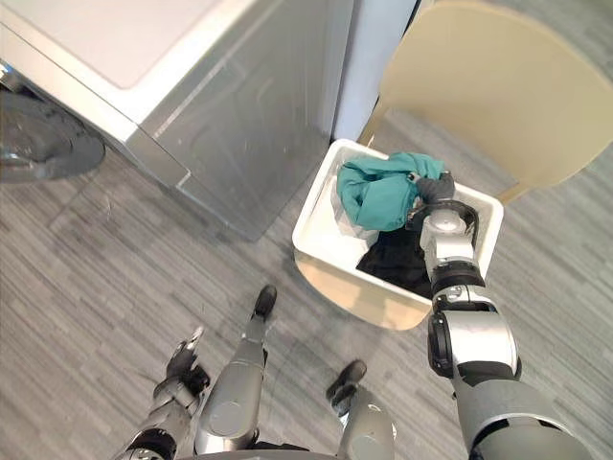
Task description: Pick up the laundry basket with both hands and put the clothes into the washing machine.
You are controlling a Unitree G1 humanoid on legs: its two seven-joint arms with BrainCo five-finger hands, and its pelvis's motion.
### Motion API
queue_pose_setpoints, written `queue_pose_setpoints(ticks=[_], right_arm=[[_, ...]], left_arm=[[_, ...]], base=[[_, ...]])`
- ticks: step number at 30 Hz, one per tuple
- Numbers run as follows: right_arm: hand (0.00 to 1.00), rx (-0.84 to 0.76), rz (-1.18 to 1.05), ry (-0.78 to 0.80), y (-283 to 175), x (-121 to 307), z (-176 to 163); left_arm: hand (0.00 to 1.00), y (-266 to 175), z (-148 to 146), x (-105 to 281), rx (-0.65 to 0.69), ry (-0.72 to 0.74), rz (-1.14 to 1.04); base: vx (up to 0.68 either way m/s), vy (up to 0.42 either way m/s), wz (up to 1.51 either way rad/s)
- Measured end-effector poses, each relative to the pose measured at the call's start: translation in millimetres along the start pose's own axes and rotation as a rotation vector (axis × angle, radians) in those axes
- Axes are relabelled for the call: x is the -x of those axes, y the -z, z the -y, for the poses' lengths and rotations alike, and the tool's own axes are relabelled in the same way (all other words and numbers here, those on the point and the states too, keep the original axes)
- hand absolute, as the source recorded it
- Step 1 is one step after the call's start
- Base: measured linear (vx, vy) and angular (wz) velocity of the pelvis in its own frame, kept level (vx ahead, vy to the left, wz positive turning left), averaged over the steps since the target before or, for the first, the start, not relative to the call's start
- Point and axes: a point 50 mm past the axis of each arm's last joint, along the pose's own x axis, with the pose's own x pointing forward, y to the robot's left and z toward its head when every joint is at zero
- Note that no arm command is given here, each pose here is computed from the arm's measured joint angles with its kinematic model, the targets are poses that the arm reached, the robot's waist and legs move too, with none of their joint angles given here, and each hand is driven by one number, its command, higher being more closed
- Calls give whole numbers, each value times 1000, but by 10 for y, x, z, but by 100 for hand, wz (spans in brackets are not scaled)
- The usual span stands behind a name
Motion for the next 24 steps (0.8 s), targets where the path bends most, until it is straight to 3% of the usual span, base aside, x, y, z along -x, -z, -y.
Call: queue_pose_setpoints(ticks=[5, 7, 10, 12, 14, 16, 21, 24], right_arm=[[100, -72, 66, 9, 5, 84, 94], [100, -107, 155, 9, -124, 133, 131], [100, -138, 268, 13, -315, 214, 195], [100, -145, 338, 48, -404, 288, 324], [100, -166, 441, 72, -564, 392, 385], [100, -171, 516, 64, -721, 458, 380], [100, -161, 684, 12, -1035, 628, 299], [100, -172, 749, -34, -1127, 711, 201]], left_arm=[[0, -272, -795, 13, 279, -268, 90], [0, -636, -1101, 67, 431, -364, 239], [0, -1276, -1269, 217, 515, -389, 498], [0, -1823, -1159, 458, 526, -337, 741], [0, -2392, -922, 932, 498, -281, 1080], [0, -2651, -785, 1238, 469, -271, 1261], [0, -3001, -215, 1621, 254, -183, 1512], [0, -3001, 358, 1803, 150, 68, 1586]], base=[[44, -49, -18], [30, -30, -31], [3, -14, -22], [-18, -3, -16], [-29, 23, -25], [-75, 39, -35], [-98, 39, -53], [-63, 17, -48]])
